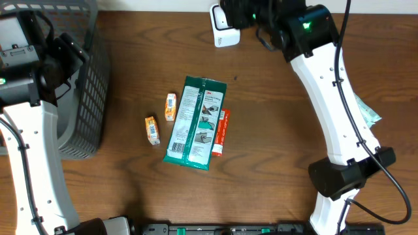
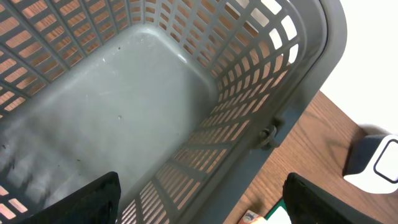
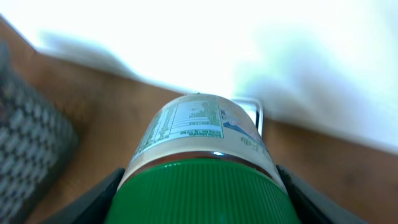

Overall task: Scan the item barcode
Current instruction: 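Carry the jar up to the white scanner with the right gripper, then hold the jar label under the scanner with the right gripper, then carry the jar right and set it beside the wipes packet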

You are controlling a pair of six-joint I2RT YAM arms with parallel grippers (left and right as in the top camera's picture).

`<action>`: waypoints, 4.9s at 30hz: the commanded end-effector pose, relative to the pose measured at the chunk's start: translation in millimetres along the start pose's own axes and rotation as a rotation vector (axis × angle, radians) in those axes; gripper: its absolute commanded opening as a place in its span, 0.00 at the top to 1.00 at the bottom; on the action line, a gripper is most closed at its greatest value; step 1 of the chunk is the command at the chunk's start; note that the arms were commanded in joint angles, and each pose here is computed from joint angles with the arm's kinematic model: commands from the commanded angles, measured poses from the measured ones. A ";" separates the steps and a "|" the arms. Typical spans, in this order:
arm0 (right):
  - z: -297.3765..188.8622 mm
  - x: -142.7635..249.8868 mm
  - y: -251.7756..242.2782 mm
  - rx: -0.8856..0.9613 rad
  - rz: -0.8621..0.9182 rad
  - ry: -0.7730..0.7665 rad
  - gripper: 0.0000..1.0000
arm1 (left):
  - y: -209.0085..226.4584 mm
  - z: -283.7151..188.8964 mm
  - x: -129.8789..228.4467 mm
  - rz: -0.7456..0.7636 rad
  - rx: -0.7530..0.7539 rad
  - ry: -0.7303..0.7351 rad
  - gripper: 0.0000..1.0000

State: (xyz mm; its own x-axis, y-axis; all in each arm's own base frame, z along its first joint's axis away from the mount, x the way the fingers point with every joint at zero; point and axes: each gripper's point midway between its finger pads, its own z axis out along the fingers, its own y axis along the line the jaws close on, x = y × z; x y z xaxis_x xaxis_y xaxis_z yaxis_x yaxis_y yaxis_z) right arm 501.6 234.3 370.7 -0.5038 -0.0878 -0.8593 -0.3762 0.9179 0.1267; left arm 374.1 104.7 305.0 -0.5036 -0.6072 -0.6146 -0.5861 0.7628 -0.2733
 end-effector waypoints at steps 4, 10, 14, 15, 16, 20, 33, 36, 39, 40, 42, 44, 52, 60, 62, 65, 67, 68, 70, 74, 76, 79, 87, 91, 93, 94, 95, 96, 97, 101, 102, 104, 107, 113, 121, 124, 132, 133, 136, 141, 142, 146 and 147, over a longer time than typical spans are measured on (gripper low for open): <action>27.7 -13.8 2.6 -0.010 -0.039 -0.113 0.99 | 1.4 0.4 -3.1 0.000 -0.009 -0.007 0.16; 58.7 -20.6 -5.8 0.016 -0.018 -0.268 0.99 | 1.5 0.4 -3.0 0.000 -0.009 -0.007 0.16; 77.2 -19.0 -18.0 0.065 0.010 -0.383 0.99 | 1.5 0.4 -3.0 0.000 -0.009 -0.007 0.16; 82.8 -16.9 -20.6 0.074 0.014 -0.407 0.99 | 1.5 0.4 -3.0 0.000 -0.009 -0.007 0.16; 88.7 -14.2 -22.1 0.078 0.016 -0.423 0.99 | 1.4 0.4 -3.1 0.000 -0.009 -0.007 0.16; 118.3 2.2 -30.4 0.076 0.026 -0.440 0.99 | 1.5 0.4 -3.0 0.000 -0.009 -0.007 0.16; 197.7 64.9 -80.7 0.019 0.153 -0.411 0.99 | 1.4 0.4 -3.1 0.000 -0.009 -0.007 0.16; 206.2 72.9 -93.2 -0.021 0.246 -0.416 0.99 | 1.4 0.4 -3.1 0.000 -0.009 -0.007 0.16; 215.0 82.8 -97.3 -0.064 0.271 -0.410 0.99 | 1.4 0.4 -3.1 0.000 -0.009 -0.007 0.16; 217.6 85.9 -97.2 -0.073 0.270 -0.408 0.99 | 1.4 0.4 -3.1 0.000 -0.009 -0.007 0.16; 223.2 94.0 -97.5 -0.076 0.270 -0.393 0.99 | 1.5 0.4 -3.0 0.000 -0.009 -0.007 0.16; 227.1 98.9 -98.1 -0.075 0.271 -0.390 0.99 | 1.5 0.4 -3.0 0.000 -0.009 -0.007 0.16; 230.6 102.0 -98.9 -0.079 0.276 -0.401 0.99 | 1.4 0.4 -3.1 0.000 -0.009 -0.007 0.16; 219.9 80.0 -98.7 -0.088 0.271 -0.501 0.99 | 1.4 0.4 -3.1 0.000 -0.009 -0.007 0.16; 221.2 81.7 -101.5 -0.069 0.276 -0.502 0.99 | 1.4 0.4 -3.1 0.000 -0.009 -0.007 0.16; 226.2 88.1 -102.0 -0.055 0.280 -0.499 0.99 | 1.4 0.4 -3.1 0.000 -0.009 -0.007 0.16; 229.9 91.9 -99.6 -0.060 0.278 -0.508 0.99 | 1.4 0.4 -3.1 0.000 -0.009 -0.007 0.16; 230.8 92.2 -97.4 -0.067 0.276 -0.519 0.99 | 1.5 0.4 -3.0 0.000 -0.009 -0.007 0.16; 232.7 94.1 -95.0 -0.073 0.273 -0.530 0.99 | 1.5 0.4 -3.0 0.000 -0.009 -0.007 0.16; 238.4 102.1 -93.1 -0.075 0.273 -0.521 0.99 | 1.4 0.4 -3.1 0.000 -0.009 -0.007 0.16; 238.4 102.2 -93.4 -0.075 0.273 -0.520 0.99 | 1.4 0.4 -3.1 0.000 -0.009 -0.007 0.16; 234.2 95.3 -92.7 -0.083 0.268 -0.552 0.99 | 1.4 0.4 -3.1 0.000 -0.009 -0.007 0.16; 224.1 80.3 -90.1 -0.166 0.267 -0.576 0.99 | 1.4 0.4 -3.1 0.000 -0.009 -0.007 0.16; 205.4 57.3 -82.9 -0.217 0.251 -0.601 0.99 | 1.5 0.4 -3.0 0.000 -0.009 -0.007 0.16; 191.6 41.2 -76.9 -0.243 0.238 -0.619 0.99 | 1.5 0.4 -3.0 0.000 -0.009 -0.007 0.16; 182.9 31.8 -72.5 -0.261 0.229 -0.627 0.99 | 1.5 0.4 -3.0 0.000 -0.009 -0.007 0.16; 174.3 23.1 -68.2 -0.276 0.222 -0.628 0.99 | 1.4 0.4 -3.1 0.000 -0.009 -0.007 0.16; 166.1 15.9 -63.0 -0.293 0.217 -0.613 0.99 | 1.5 0.4 -3.0 0.000 -0.009 -0.007 0.16; 157.9 9.6 -58.7 -0.305 0.216 -0.594 0.98 | 1.4 0.4 -3.1 0.000 -0.009 -0.007 0.16; 128.1 6.1 -51.8 -0.272 0.265 -0.402 0.98 | 1.5 0.4 -3.0 0.000 -0.009 -0.007 0.16; 117.9 10.5 -51.5 -0.252 0.282 -0.335 0.99 | 1.5 0.4 -3.0 0.000 -0.009 -0.007 0.16; 95.1 24.7 -54.2 -0.206 0.290 -0.201 0.99 | 1.4 0.4 -3.1 0.000 -0.009 -0.007 0.16; 57.5 48.1 -62.0 -0.146 0.276 -0.038 0.99 | 1.5 0.4 -3.0 0.000 -0.009 -0.007 0.16; -9.7 107.9 -82.6 -0.054 0.262 0.259 0.99 | 1.4 0.4 -3.1 0.000 -0.009 -0.007 0.16; -71.5 216.9 -140.6 0.231 0.262 0.718 0.99 | 1.4 0.4 -3.0 0.000 -0.009 -0.007 0.16; -81.8 252.4 -161.2 0.341 0.250 0.833 0.99 | 1.5 0.4 -3.0 0.000 -0.009 -0.007 0.16; -76.4 329.0 -213.6 0.540 0.192 0.925 0.99 | 1.4 0.4 -3.1 0.000 -0.009 -0.007 0.16; -73.1 335.1 -217.6 0.542 0.191 0.918 0.99 | 1.5 0.4 -3.0 0.000 -0.009 -0.007 0.16; -65.9 352.4 -232.6 0.555 0.201 0.889 0.99 | 1.4 0.4 -3.1 0.000 -0.009 -0.007 0.16; -68.0 371.3 -259.6 0.593 0.277 0.849 0.99 | 1.4 0.4 -3.1 0.000 -0.009 -0.007 0.16; -68.0 375.3 -266.0 0.593 0.304 0.831 0.99 | 1.4 0.4 -3.1 0.000 -0.009 -0.007 0.16; -71.8 383.0 -282.4 0.617 0.349 0.802 0.96 | 1.5 0.4 -3.0 0.000 -0.009 -0.007 0.16; -73.6 384.4 -286.9 0.626 0.360 0.796 0.96 | 1.5 0.4 -3.0 0.000 -0.009 -0.007 0.16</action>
State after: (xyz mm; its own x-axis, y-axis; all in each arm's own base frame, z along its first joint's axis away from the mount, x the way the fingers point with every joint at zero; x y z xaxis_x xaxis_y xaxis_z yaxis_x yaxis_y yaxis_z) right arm 361.4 -78.2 42.2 -0.9585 0.1859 -0.2163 0.2224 0.9620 -0.1585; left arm 374.2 104.7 304.9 -0.5038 -0.6072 -0.6143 -0.5862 0.7627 -0.2732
